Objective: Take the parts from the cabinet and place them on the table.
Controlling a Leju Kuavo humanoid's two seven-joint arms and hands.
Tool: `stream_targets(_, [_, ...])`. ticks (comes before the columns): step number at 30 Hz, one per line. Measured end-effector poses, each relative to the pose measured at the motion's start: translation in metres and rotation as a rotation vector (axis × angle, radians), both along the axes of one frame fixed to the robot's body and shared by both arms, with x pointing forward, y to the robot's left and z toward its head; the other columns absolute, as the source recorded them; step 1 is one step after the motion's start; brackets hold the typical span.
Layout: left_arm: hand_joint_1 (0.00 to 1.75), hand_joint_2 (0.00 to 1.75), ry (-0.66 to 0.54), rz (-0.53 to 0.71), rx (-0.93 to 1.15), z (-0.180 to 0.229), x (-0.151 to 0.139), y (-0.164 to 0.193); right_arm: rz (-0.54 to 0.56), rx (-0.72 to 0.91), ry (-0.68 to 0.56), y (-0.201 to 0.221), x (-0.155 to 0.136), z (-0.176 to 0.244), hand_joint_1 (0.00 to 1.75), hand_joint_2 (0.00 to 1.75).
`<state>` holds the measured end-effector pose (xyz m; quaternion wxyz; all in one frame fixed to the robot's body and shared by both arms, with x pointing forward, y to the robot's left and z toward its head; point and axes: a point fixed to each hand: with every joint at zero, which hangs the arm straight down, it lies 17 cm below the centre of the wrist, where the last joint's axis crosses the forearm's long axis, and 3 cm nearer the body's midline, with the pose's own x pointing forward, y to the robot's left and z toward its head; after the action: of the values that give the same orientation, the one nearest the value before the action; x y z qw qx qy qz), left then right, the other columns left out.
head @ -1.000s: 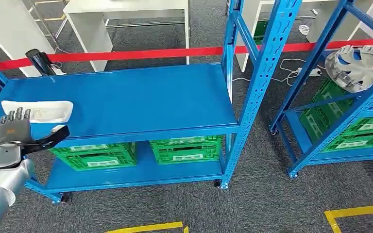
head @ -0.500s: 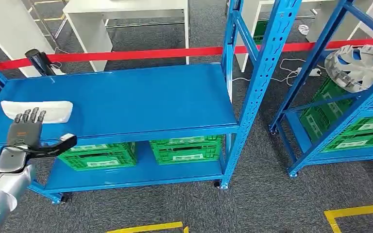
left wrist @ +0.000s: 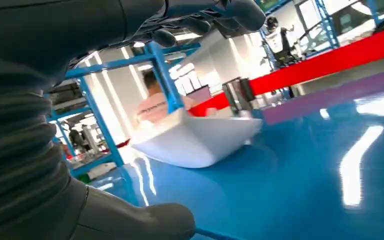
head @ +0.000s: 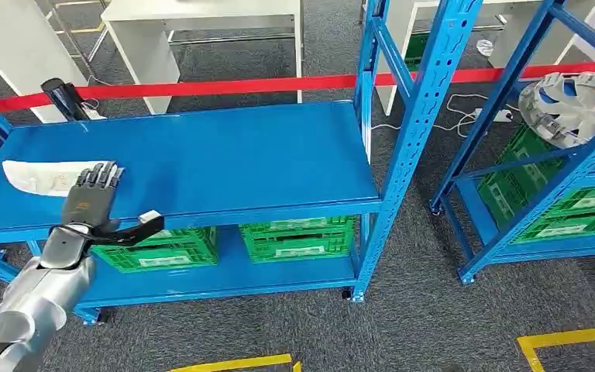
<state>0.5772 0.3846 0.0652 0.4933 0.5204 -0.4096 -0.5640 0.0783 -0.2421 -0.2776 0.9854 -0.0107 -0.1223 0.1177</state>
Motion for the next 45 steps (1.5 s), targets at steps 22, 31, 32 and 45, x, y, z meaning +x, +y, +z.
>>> stream_targets(22, [0.0, 1.75, 0.062, 0.214, 0.019, 0.02, 0.015, 0.014, 0.01, 0.001, 0.007, 0.004, -0.002, 0.0, 0.0, 0.0])
stream_targets(31, [0.0, 1.75, 0.144, 0.26, 0.04, 0.007, 0.006, 0.031, 0.01, -0.001, 0.005, 0.003, -0.002, 0.0, 0.0, 0.0])
stream_targets(32, [0.0, 1.75, 0.147, 0.261, 0.04, 0.006, 0.005, 0.032, 0.01, -0.001, 0.005, 0.003, -0.002, 0.0, 0.0, 0.0])
stream_targets(45, [0.0, 1.75, 0.177, 0.271, 0.045, -0.006, -0.003, 0.036, 0.003, -0.003, 0.008, 0.002, -0.002, 0.0, 0.0, 0.0])
